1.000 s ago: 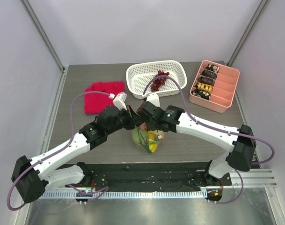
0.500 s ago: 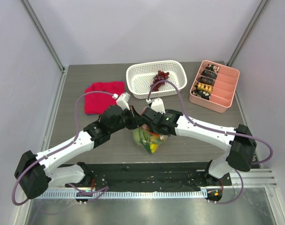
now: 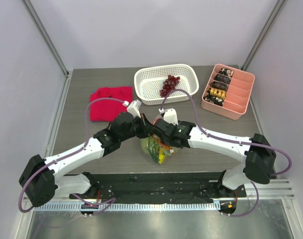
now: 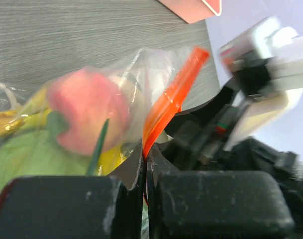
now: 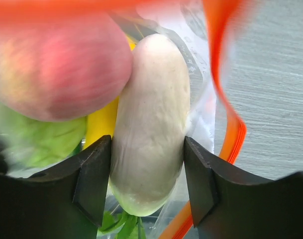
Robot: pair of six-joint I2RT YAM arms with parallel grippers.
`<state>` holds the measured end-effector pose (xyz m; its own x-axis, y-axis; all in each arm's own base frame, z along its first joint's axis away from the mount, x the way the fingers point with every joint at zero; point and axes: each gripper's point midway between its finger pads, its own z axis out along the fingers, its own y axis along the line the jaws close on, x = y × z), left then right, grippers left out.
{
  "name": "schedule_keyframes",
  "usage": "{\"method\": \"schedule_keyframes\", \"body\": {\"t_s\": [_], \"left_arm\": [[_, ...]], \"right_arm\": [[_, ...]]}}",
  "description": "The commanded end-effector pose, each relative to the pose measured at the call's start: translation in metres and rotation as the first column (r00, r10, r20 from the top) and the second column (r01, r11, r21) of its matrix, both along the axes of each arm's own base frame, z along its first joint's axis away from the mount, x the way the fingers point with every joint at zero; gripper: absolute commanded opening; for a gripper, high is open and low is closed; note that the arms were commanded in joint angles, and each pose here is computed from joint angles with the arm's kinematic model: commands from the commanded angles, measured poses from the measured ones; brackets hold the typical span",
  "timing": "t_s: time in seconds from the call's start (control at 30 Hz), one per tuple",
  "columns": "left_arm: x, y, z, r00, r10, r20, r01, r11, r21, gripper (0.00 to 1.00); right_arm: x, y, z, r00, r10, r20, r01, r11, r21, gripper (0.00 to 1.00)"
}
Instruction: Open the zip-top bag and remove the fake food
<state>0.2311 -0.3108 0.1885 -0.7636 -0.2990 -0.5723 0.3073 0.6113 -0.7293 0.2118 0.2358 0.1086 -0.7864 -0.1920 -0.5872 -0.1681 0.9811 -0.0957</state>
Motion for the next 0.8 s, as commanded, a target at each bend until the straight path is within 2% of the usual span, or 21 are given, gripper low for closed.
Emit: {"method": "schedule_keyframes", "body": {"t_s": [0.0,0.03,0.23,0.33,0.47,0.53,0.7,0.77], "left_arm": [[0.001,-0.005,0.022,0.998,-0.006,0.067,0.010,0.998,-0.061,0.00],[0.002,-0.004,0.021,0.998,0.000,0.067,0.004,0.998,-0.059,0.00],[0.004,-0.009,0.023,0.998,-0.011,0.067,0.015,0.998,-0.061,0.00],[0.004,-0.008,0.026,0.997,-0.009,0.075,0.014,0.998,-0.063,0.00],[0.003,-0.003,0.027,0.997,0.000,0.079,0.004,0.999,-0.051,0.00],[0.002,-0.001,0.024,0.997,0.003,0.075,0.000,0.999,-0.037,0.00],[0.002,0.004,0.021,0.997,0.015,0.077,-0.014,1.000,-0.019,0.00],[0.003,0.005,0.019,0.997,0.018,0.077,-0.017,1.000,-0.013,0.00]], "right_arm": [[0.011,0.019,0.075,0.991,-0.034,0.132,0.004,0.975,0.222,0.04],[0.011,0.022,0.087,0.989,-0.033,0.144,-0.006,0.966,0.258,0.01],[-0.004,0.041,0.120,0.981,0.049,0.185,-0.121,0.906,0.405,0.01],[0.000,0.041,0.123,0.967,0.049,0.251,-0.153,0.898,0.413,0.01],[0.004,0.040,0.153,0.927,0.020,0.374,-0.220,0.838,0.500,0.01],[0.011,0.038,0.172,0.909,-0.014,0.417,-0.221,0.831,0.511,0.01],[0.033,0.026,0.207,0.864,-0.094,0.495,-0.167,0.873,0.458,0.01],[0.044,0.023,0.228,0.837,-0.124,0.534,-0.165,0.872,0.462,0.01]]}}
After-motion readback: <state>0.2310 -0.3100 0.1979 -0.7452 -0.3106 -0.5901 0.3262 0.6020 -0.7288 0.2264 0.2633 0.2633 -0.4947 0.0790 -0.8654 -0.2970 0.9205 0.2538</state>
